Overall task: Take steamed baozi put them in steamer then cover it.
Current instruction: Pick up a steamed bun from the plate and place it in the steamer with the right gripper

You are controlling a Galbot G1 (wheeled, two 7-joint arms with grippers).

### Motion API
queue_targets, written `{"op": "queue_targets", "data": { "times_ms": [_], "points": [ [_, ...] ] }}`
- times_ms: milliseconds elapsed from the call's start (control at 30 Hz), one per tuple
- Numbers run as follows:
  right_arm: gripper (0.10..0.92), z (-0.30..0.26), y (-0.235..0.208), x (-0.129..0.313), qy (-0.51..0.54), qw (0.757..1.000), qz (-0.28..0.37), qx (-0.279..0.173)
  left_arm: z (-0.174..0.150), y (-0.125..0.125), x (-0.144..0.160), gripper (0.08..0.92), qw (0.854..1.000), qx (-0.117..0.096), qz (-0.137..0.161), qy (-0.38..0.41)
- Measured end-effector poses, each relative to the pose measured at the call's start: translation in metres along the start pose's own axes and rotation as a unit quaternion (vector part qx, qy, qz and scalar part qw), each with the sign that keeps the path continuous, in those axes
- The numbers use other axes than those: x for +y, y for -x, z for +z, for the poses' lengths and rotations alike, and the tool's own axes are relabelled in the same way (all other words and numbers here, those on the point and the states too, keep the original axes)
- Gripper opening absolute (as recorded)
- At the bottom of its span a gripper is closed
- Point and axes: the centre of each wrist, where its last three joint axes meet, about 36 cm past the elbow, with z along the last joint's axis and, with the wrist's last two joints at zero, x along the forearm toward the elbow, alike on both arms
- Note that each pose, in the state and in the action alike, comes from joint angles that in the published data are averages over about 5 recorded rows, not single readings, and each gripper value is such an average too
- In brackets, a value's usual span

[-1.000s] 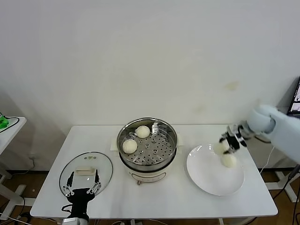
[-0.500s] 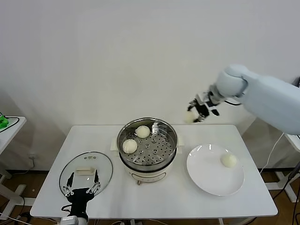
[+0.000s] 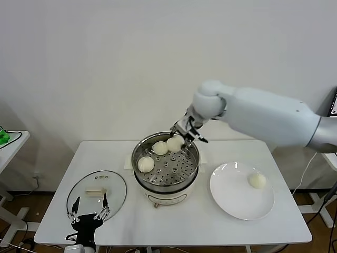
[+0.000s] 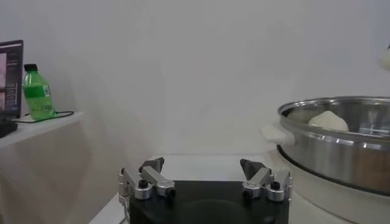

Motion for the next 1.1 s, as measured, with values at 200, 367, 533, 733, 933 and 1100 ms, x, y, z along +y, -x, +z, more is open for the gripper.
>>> {"op": "queue_targets", "data": {
  "times_ms": [200, 367, 533, 733, 933, 1100],
  "points": [
    [0.560, -0.015, 0.017, 0.008, -0.052, 0.998, -0.014, -0.011, -0.001, 0.001, -0.001, 0.823, 1.000, -0.002, -0.002, -0.002],
    [0.560, -0.023, 0.029, 0.013, -0.087, 0.996, -0.019, -0.017, 0.000, 0.001, -0.002, 0.823, 1.000, -0.003, -0.002, -0.004],
    [0.560, -0.028, 0.041, 0.016, -0.116, 0.993, -0.022, -0.020, 0.000, 0.002, -0.002, 0.823, 1.000, -0.004, -0.004, -0.004],
    [0.560, -0.030, 0.052, 0.018, -0.136, 0.990, -0.028, -0.020, 0.000, 0.002, -0.001, 0.823, 1.000, -0.006, -0.005, -0.004],
    [0.560, -0.037, 0.062, 0.019, -0.149, 0.988, -0.032, -0.030, 0.000, 0.003, -0.001, 0.823, 1.000, -0.007, -0.005, -0.005],
    [0.564, -0.041, 0.066, 0.020, -0.157, 0.986, -0.033, -0.036, 0.001, 0.003, -0.001, 0.823, 1.000, -0.005, -0.006, -0.005]
  ]
}}
